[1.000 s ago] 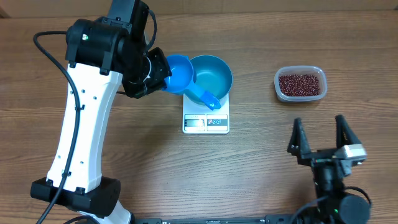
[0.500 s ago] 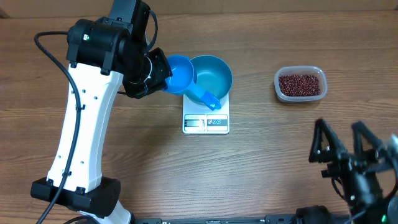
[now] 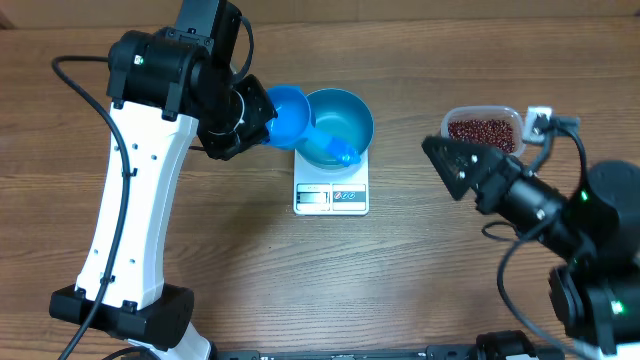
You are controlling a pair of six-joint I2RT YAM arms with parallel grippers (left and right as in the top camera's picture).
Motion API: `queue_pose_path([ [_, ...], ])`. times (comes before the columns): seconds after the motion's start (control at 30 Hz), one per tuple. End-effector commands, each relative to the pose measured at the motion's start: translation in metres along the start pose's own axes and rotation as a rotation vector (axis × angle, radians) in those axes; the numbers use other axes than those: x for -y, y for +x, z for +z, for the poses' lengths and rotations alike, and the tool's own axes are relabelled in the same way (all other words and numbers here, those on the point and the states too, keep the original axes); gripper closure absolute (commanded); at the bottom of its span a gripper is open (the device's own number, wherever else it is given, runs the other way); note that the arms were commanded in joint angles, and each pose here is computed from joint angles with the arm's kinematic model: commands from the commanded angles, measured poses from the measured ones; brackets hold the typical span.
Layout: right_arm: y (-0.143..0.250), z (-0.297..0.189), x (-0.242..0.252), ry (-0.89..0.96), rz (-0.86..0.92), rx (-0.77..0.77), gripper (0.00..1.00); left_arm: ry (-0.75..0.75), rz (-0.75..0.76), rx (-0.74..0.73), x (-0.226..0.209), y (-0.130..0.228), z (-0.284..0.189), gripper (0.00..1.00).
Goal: Scoop item into bowl and weigh 150g on scale
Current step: 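Move the right gripper toward the scoop held by the left gripper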
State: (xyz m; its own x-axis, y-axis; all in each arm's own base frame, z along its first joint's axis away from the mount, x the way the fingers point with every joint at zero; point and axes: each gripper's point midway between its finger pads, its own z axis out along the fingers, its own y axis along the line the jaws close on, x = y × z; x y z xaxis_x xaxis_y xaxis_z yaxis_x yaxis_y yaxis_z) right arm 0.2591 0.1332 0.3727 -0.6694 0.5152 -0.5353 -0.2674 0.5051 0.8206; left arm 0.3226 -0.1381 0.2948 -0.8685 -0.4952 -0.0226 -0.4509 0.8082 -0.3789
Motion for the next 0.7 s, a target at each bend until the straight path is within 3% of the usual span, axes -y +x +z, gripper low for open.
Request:
queue_pose_path([
  [0.0,-0.003,0.019,0.007,-0.002,0.205,-0.056,0.0,0.014,-0.208,0.006,0.004,-0.001,0.001,0.96],
  [0.3,-0.011,0.07,0.017,-0.052,0.224,-0.124,0.01,0.041,-0.466,0.017,0.011,-0.007,0.003,0.96],
  [0.5,0.002,0.098,-0.012,-0.166,0.136,-0.165,0.01,0.045,-0.454,0.012,0.02,-0.004,0.01,0.96],
  [0.67,0.012,0.112,-0.016,-0.147,0.118,-0.153,0.0,0.032,-0.431,-0.005,0.026,0.003,0.017,0.96],
])
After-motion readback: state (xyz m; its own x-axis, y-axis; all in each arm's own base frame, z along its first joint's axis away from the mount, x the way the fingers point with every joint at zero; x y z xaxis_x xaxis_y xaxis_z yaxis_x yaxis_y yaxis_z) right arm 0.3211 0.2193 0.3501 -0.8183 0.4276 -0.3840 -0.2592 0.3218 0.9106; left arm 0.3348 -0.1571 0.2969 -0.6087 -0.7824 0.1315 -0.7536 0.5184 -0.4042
